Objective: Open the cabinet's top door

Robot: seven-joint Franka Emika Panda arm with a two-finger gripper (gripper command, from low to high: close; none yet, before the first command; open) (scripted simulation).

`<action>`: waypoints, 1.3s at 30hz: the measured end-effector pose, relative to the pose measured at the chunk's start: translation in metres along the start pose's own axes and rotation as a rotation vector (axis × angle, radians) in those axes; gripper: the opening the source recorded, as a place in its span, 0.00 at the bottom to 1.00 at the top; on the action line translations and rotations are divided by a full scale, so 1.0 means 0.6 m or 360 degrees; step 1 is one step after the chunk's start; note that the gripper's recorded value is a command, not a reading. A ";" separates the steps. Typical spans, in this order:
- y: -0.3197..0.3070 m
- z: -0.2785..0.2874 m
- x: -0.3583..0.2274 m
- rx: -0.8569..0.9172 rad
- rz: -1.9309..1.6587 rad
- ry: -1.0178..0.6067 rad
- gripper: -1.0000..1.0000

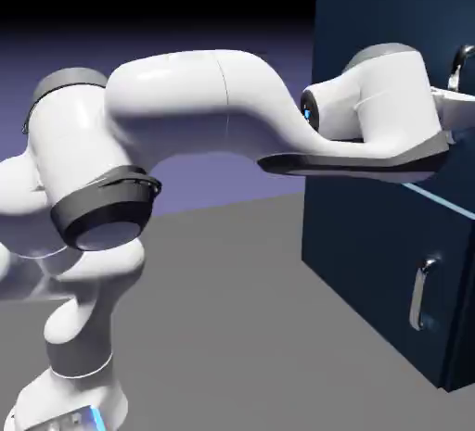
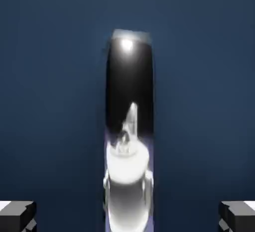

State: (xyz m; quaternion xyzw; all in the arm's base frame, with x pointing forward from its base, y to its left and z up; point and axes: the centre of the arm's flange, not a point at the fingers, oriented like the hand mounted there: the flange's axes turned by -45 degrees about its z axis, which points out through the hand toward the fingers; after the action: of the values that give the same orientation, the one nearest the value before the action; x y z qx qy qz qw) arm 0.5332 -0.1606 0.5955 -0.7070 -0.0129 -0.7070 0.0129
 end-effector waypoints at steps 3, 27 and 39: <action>-0.009 -0.029 0.000 -0.0055 -0.0002 0.0000 0.00; -0.120 -0.250 0.000 -0.0511 -0.0002 0.0001 0.00; -0.240 -0.388 0.000 -0.0848 -0.0004 0.0001 0.00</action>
State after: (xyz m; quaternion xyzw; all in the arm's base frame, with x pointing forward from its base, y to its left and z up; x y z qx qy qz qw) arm 0.2950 -0.0252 0.5955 -0.6852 0.1729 -0.6857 -0.1745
